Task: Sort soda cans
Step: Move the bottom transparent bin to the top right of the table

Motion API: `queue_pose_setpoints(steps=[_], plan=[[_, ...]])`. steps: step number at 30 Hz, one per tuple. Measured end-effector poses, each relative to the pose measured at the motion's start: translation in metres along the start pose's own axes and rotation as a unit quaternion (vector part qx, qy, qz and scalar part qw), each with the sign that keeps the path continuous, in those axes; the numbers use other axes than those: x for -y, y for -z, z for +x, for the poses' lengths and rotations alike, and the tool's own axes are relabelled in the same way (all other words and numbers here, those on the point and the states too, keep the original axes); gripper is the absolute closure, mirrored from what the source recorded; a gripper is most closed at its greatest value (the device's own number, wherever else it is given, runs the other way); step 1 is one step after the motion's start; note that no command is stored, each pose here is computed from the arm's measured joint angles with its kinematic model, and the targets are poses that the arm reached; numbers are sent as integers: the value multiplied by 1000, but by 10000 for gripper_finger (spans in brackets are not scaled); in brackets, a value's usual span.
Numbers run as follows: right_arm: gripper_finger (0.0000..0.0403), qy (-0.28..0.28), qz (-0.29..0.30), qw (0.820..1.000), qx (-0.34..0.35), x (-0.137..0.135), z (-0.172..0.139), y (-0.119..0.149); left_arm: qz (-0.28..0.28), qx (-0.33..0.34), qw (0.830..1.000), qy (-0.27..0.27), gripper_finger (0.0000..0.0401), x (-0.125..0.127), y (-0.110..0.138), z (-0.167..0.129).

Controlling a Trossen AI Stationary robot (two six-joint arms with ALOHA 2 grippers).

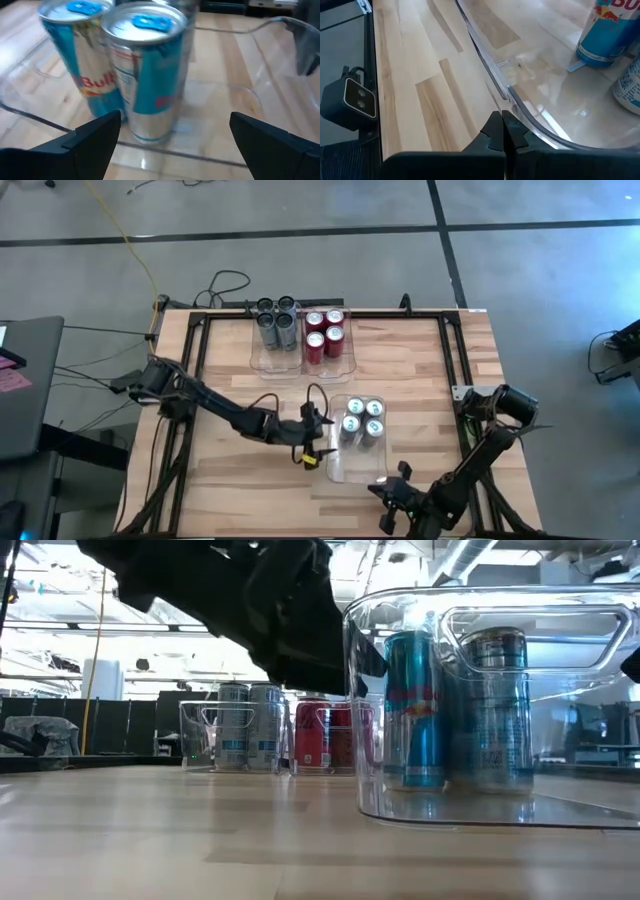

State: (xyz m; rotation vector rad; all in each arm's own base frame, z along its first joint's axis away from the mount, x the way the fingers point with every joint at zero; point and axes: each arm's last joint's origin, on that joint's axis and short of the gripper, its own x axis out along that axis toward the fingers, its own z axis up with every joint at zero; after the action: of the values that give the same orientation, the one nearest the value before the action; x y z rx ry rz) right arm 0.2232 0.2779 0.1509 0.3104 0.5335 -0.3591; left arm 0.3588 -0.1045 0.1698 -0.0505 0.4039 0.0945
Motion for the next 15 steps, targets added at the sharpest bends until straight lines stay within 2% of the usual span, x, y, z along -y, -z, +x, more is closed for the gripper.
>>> queue_pose_setpoints(steps=[6,9,13,15], plan=[[402,1,4,1000,6,0,-1,1,21,14,1000,1,30,-10,-7,2],[402,1,3,1000,8,0,-3,2,44,14,999,8,30,-4,-18,-13],[402,12,10,1000,4,3,-5,4,66,-14,997,-24,35,3,-25,-37],[402,16,12,1000,4,5,-7,7,68,-21,997,-37,51,7,-25,-45]])
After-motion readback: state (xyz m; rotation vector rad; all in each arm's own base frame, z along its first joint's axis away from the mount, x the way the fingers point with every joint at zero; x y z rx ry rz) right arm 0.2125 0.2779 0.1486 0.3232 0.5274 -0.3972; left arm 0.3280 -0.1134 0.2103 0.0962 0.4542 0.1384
